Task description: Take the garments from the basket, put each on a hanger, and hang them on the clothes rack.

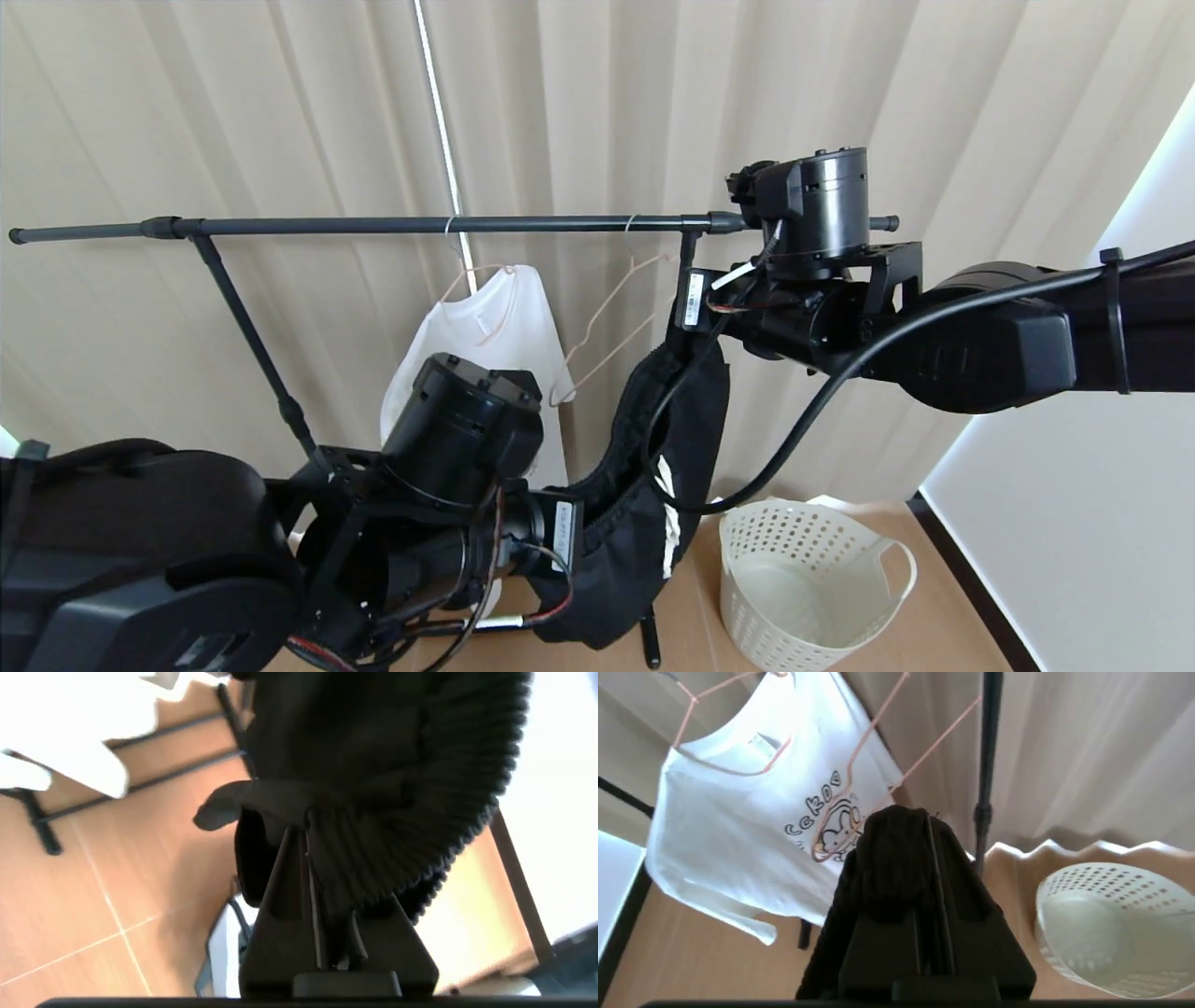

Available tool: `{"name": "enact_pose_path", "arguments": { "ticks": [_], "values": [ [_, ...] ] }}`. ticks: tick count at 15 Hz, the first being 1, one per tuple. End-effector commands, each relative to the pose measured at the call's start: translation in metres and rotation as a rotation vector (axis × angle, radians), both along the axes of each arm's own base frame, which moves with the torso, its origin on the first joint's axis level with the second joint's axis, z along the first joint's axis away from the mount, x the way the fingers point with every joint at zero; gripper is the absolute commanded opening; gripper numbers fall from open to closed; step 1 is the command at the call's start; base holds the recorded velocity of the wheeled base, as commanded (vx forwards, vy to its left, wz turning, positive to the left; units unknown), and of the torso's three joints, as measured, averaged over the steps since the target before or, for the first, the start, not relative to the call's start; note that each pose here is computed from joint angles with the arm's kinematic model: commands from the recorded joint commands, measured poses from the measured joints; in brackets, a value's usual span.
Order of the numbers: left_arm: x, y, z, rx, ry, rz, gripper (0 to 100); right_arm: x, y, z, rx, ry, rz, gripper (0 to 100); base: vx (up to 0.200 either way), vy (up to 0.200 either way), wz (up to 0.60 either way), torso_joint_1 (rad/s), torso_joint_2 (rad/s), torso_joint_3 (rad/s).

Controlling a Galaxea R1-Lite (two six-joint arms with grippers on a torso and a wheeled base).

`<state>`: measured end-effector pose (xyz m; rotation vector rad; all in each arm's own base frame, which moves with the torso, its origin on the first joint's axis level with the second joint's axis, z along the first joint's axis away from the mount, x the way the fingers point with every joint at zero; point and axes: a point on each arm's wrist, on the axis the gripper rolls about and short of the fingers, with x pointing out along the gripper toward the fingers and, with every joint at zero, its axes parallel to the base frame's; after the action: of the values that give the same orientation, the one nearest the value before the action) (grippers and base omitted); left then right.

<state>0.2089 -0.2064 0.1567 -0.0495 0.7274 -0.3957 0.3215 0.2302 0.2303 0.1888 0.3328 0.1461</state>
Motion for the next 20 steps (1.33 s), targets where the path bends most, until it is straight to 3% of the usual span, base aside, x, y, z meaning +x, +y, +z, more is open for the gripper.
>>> {"name": "enact_pose_path", "arguments": {
  "ticks": [1, 2, 4, 7, 10, 11, 15, 16, 20],
  "values": [
    [0.029, 0.019, 0.019, -0.023, -0.070, 0.094, 0, -0.005, -0.012, 0.009, -0.034, -0.027, -0.043, 0, 0.000, 0.000, 0.00, 0.000, 0.00, 0.000],
    [0.033, 0.020, 0.020, -0.024, -0.074, 0.105, 0, -0.005, -0.012, 0.009, -0.045, -0.030, -0.054, 0, 0.000, 0.000, 0.00, 0.000, 0.00, 0.000],
    [0.074, 0.025, 0.037, -0.037, -0.155, 0.198, 0, -0.013, -0.019, 0.003, -0.152, -0.028, -0.084, 0, 0.000, 0.000, 0.00, 0.000, 0.00, 0.000],
    [0.099, 0.016, 0.041, -0.038, -0.200, 0.249, 0, -0.025, -0.026, -0.001, -0.242, -0.015, -0.054, 0, 0.000, 0.000, 0.00, 0.000, 0.00, 0.000],
    [0.107, 0.009, 0.042, -0.039, -0.219, 0.264, 0, -0.038, -0.033, -0.002, -0.303, -0.010, -0.027, 0, 0.000, 0.000, 0.00, 0.000, 0.00, 0.000],
    [0.111, 0.006, 0.044, -0.047, -0.230, 0.265, 0, -0.048, -0.035, -0.003, -0.352, -0.008, 0.002, 0, 0.000, 0.000, 0.00, 0.000, 0.00, 0.000],
    [0.116, 0.002, 0.066, -0.096, -0.290, 0.269, 0, -0.053, -0.037, -0.016, -0.443, 0.019, 0.043, 0, 0.000, 0.000, 0.00, 0.000, 0.00, 0.000],
    [0.117, 0.002, 0.070, -0.103, -0.298, 0.269, 0, -0.053, -0.037, -0.018, -0.449, 0.024, 0.047, 100, 0.000, 0.000, 0.00, 0.000, 0.00, 0.000],
    [0.122, -0.002, 0.084, -0.131, -0.346, 0.287, 0, -0.054, -0.042, -0.028, -0.537, 0.047, 0.070, 100, 0.000, 0.000, 0.00, 0.000, 0.00, 0.000]
  ]
}}
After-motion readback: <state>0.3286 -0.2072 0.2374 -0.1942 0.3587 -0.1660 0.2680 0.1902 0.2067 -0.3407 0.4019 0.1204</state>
